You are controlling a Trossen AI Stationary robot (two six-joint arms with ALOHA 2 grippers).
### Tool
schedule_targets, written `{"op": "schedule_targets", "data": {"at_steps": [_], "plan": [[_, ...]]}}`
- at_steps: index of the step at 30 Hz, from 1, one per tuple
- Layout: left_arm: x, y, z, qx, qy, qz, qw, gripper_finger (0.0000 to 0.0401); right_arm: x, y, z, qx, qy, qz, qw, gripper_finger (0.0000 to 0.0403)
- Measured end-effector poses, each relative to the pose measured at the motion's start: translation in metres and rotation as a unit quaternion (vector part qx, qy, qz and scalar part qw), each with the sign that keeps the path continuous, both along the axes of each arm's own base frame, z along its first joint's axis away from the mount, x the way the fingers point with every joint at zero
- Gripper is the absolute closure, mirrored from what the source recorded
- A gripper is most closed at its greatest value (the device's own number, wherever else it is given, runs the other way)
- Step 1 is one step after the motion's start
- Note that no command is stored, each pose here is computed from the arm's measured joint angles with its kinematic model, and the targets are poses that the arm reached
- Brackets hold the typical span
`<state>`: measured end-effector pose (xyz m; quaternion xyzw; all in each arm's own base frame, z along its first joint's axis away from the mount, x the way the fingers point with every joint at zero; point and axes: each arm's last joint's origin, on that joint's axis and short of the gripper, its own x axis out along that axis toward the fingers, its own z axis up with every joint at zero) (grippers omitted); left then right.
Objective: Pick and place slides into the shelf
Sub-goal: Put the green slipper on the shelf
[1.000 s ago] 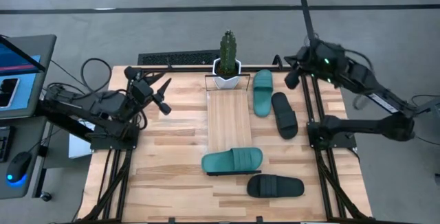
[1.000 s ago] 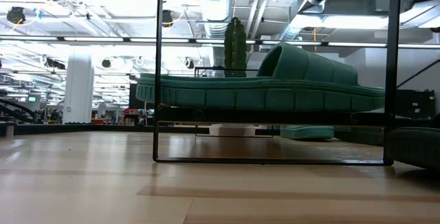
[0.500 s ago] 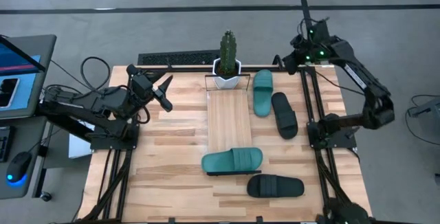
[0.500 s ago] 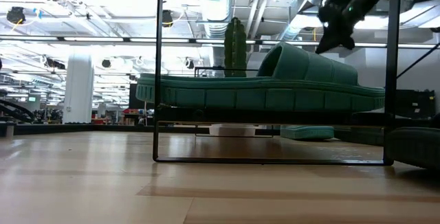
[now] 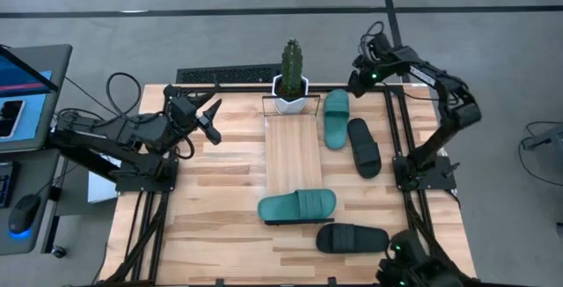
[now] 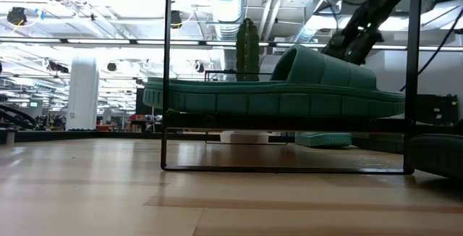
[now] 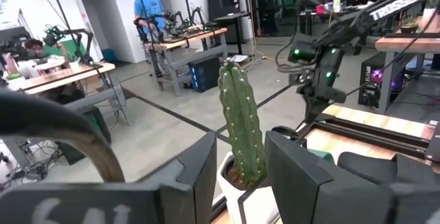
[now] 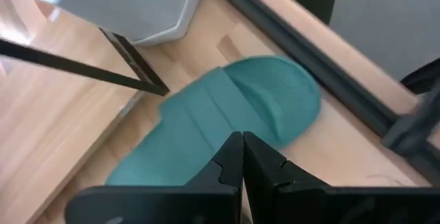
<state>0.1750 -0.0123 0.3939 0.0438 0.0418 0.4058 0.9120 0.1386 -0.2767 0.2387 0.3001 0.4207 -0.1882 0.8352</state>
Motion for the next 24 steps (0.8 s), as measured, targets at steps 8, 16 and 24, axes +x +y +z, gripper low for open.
{"op": "schedule_targets", "data": {"at_steps": [8,16,24], "plan": [[0.000,0.000,-0.001,0.000,0.005,0.000,1.000,0.0289,0.020,-0.016,-0.035,0.027,0.022,-0.028,0.999,0.0403],[0.000,0.000,-0.001,0.000,0.005,0.000,1.000,0.0289,0.031,-0.017,-0.050,0.015,0.070,-0.019,0.997,0.0403],[0.000,0.000,-0.001,0.000,0.005,0.000,1.000,0.0289,0.042,-0.010,-0.051,-0.014,0.120,-0.016,0.993,0.0337]]}}
